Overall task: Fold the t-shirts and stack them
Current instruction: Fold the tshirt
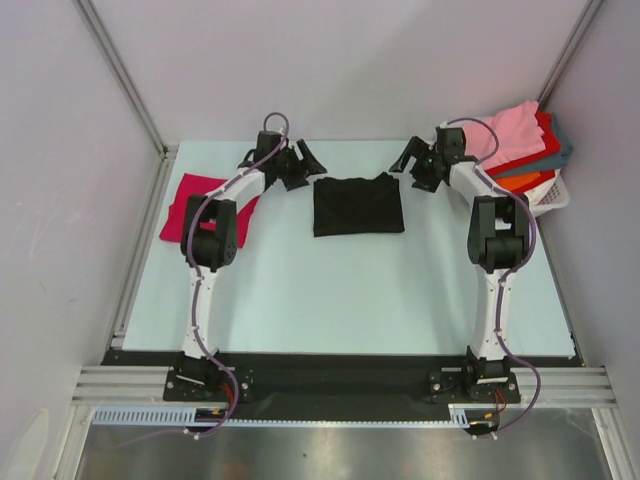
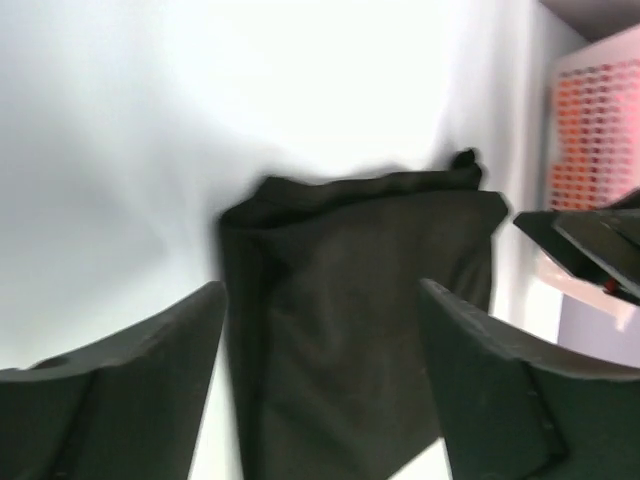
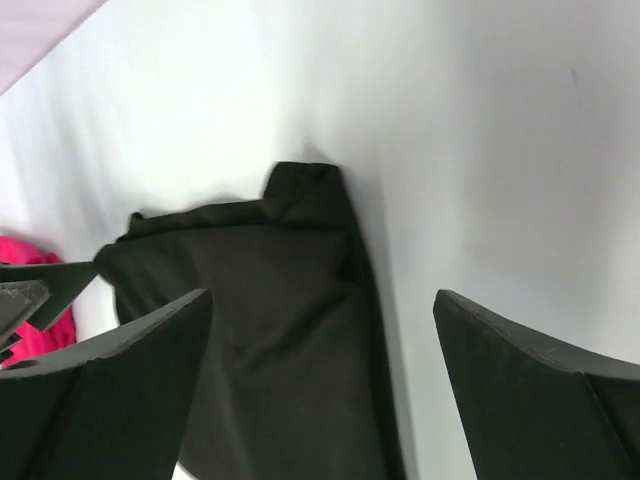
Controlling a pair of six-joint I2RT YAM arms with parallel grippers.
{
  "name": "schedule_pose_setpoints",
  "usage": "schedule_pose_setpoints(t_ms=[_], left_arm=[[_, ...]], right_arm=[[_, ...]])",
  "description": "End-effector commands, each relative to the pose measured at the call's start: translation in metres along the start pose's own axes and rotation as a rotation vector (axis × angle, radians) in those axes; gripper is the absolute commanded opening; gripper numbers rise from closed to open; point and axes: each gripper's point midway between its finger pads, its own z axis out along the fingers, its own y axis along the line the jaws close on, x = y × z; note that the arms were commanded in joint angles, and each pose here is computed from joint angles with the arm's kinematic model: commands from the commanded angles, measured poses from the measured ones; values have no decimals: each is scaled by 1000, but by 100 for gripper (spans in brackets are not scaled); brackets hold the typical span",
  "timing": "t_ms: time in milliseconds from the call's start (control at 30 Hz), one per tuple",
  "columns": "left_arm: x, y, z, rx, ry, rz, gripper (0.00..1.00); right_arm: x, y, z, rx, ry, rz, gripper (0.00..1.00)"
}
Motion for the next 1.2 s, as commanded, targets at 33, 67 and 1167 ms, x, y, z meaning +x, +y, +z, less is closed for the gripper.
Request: schedule_pose_setpoints(t_ms=[33,67,1167], left_arm=[[-22,-7,-20,10,-85,38,86],[-22,-5,-24,0,-101,46,86],[-11,-9,22,20,-126,159,38]], right_arm=[[-7,9,-9,-98,-87,-31,92],[-5,8,-11,-103,-93,-40,91],[5,7,26,-243,-90,-126,17]])
